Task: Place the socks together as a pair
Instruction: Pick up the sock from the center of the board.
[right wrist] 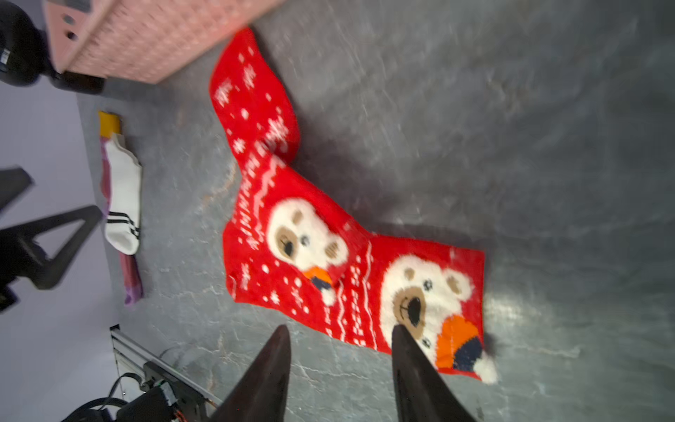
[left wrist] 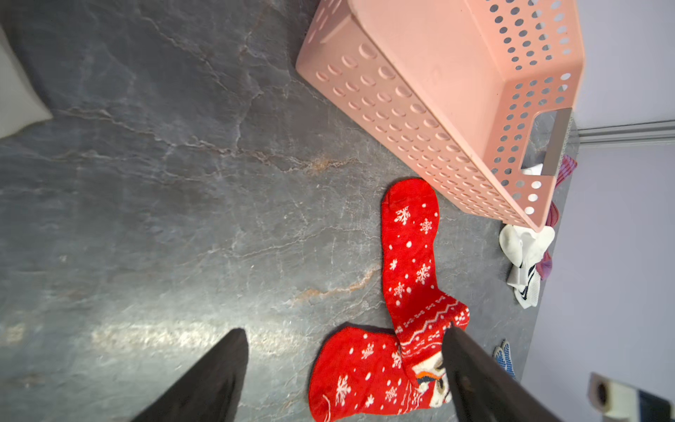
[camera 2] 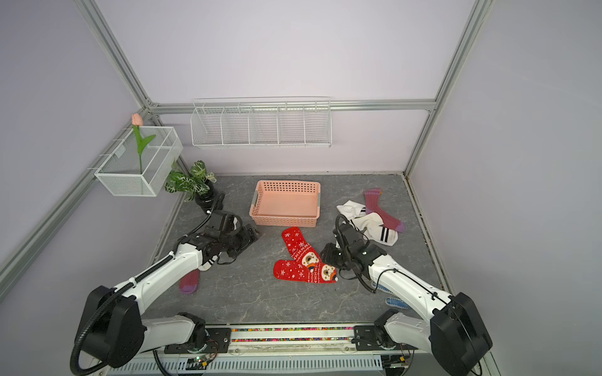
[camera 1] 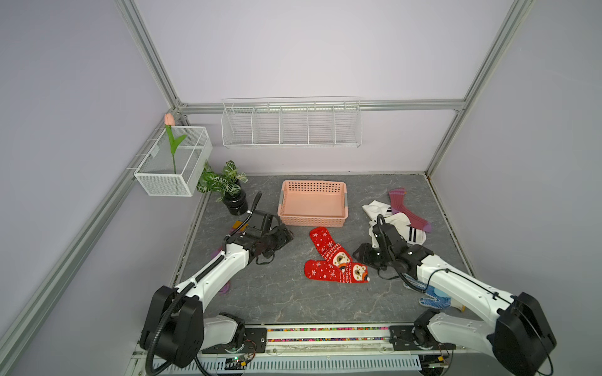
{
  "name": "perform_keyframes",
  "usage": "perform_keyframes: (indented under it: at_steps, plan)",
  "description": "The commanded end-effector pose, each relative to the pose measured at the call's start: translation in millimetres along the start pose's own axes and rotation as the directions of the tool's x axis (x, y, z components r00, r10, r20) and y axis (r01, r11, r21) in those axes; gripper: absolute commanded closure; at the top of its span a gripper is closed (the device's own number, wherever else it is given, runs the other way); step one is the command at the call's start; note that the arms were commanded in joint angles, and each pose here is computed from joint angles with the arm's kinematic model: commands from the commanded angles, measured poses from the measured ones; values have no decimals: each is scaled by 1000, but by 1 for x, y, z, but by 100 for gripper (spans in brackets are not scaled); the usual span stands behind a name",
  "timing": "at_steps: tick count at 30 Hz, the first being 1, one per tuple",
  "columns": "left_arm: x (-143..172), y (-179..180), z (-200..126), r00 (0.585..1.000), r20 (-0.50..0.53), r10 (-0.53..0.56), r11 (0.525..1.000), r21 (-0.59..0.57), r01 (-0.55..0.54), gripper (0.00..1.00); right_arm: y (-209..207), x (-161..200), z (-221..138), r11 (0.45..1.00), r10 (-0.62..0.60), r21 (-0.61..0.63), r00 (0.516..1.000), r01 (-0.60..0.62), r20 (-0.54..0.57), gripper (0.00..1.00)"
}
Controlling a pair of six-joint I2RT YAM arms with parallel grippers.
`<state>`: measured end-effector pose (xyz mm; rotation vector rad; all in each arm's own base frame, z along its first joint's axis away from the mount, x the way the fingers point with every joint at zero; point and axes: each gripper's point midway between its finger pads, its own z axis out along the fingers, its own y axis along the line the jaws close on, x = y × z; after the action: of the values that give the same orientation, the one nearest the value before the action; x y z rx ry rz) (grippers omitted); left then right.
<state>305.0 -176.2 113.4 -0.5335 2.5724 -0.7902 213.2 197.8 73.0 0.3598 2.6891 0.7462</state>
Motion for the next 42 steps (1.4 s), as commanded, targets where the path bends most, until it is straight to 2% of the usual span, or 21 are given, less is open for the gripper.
perform_keyframes:
  at_steps: [1,10,18,25,31,42]
  plan:
    - [-7,-13,1,1000,19,25,999,40,-26,15,24,-13,7,978,187,-114,975,-174,118,52]
    - [2,-5,3,1000,10,10,999,46,-11,15,42,-10,26,971,199,-161,968,-175,152,52]
    - [6,-2,6,1000,-1,-12,999,51,12,15,22,-4,40,964,254,-119,952,-236,171,54]
    - [6,-1,4,1000,10,-22,998,55,22,15,5,-6,31,960,280,-82,934,-268,221,54]
    - [8,-1,5,1000,0,-30,997,64,30,15,16,-7,36,953,297,-136,931,-273,211,55]
    - [8,-1,3,999,5,-32,997,69,31,15,25,-5,43,948,309,-152,927,-281,211,60]
